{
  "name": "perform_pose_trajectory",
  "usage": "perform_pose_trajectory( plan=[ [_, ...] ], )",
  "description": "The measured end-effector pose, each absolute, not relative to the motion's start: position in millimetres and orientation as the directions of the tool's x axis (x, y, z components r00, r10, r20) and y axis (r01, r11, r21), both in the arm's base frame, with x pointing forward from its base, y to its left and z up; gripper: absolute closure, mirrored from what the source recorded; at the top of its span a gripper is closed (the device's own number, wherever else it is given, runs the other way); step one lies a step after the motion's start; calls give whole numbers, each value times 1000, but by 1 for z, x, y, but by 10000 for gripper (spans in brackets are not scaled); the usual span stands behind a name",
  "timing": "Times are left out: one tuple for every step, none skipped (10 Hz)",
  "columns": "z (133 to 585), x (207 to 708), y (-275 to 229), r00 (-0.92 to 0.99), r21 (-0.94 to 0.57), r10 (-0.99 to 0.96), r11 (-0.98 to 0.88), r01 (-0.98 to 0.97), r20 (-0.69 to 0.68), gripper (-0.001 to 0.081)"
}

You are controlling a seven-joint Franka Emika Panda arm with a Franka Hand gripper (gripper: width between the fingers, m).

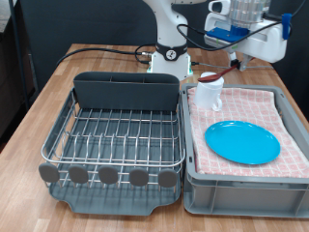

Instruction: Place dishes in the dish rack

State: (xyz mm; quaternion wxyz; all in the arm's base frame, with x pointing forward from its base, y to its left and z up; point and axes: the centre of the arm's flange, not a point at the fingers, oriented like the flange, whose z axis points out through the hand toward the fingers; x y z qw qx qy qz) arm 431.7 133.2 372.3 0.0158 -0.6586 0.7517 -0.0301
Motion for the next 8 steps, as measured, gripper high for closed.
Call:
perform_pose_trajectory(
  plan=[
    [376, 426, 120, -232, -43, -973, 231, -972, 21, 720],
    [380, 421, 108, -323, -24, -946, 322, -946, 21, 720],
    [383, 415, 95, -390, -17, -921, 390, -921, 16, 722],
    [386, 408, 84, -433, -15, -902, 432, -902, 7, 722],
    [388, 401, 73, -464, -14, -886, 464, -886, -6, 722],
    [390, 394, 63, -495, -20, -869, 495, -868, -26, 722],
    [392, 385, 54, -519, -26, -854, 520, -854, -43, 722],
    [394, 377, 44, -540, -30, -840, 542, -840, -56, 722]
  ],
)
